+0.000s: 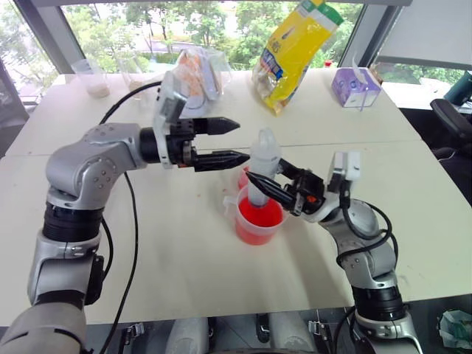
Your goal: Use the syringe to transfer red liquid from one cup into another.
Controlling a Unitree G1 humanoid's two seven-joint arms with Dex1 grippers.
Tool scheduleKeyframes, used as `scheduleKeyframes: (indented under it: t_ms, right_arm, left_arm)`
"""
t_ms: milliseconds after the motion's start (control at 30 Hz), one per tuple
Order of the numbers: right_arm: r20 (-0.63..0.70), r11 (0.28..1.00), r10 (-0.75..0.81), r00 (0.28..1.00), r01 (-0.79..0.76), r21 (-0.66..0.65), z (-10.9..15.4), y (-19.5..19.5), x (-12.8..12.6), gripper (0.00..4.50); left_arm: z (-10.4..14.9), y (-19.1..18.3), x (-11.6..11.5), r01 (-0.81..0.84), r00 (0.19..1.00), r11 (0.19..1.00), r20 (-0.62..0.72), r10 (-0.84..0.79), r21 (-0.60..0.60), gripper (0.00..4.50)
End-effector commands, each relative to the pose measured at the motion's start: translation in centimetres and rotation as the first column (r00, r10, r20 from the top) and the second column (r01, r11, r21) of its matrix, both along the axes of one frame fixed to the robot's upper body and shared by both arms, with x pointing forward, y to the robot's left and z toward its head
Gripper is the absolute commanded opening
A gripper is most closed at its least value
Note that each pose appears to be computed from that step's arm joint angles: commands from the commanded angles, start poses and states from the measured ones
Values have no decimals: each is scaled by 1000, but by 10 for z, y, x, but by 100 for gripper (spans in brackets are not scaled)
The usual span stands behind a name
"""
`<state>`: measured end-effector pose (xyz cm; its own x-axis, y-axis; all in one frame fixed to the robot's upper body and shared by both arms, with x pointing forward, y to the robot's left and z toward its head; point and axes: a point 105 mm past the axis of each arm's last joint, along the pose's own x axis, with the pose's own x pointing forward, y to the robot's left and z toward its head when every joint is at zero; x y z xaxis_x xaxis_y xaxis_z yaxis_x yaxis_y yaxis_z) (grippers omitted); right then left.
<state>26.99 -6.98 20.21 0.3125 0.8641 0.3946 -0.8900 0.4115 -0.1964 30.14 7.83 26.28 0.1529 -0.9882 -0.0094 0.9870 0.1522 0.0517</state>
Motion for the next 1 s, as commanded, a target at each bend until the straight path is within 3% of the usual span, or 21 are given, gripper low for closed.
scheduleKeyframes:
  t_ms: [33, 367, 567, 1000]
  right_arm:
    - [-7, 999, 21, 1000, -22, -35, -6, 4, -3, 140]
    - [-13, 1000, 5, 1000, -5, -15, 2, 0, 1, 140]
    - [-19, 1000, 7, 1000, -7, -26, 1, 0, 1, 140]
    - [-17, 998, 37, 999, -37, -53, -2, 6, -5, 140]
  left_arm:
    - [19, -2, -12, 53, 996, 999, 77, -53, -4, 450]
    - [21, 22, -8, 2, 997, 999, 82, -5, 37, 450]
    - [27, 13, -9, 36, 996, 999, 82, -35, -2, 450]
    - [11, -17, 7, 55, 994, 998, 96, -56, 10, 450]
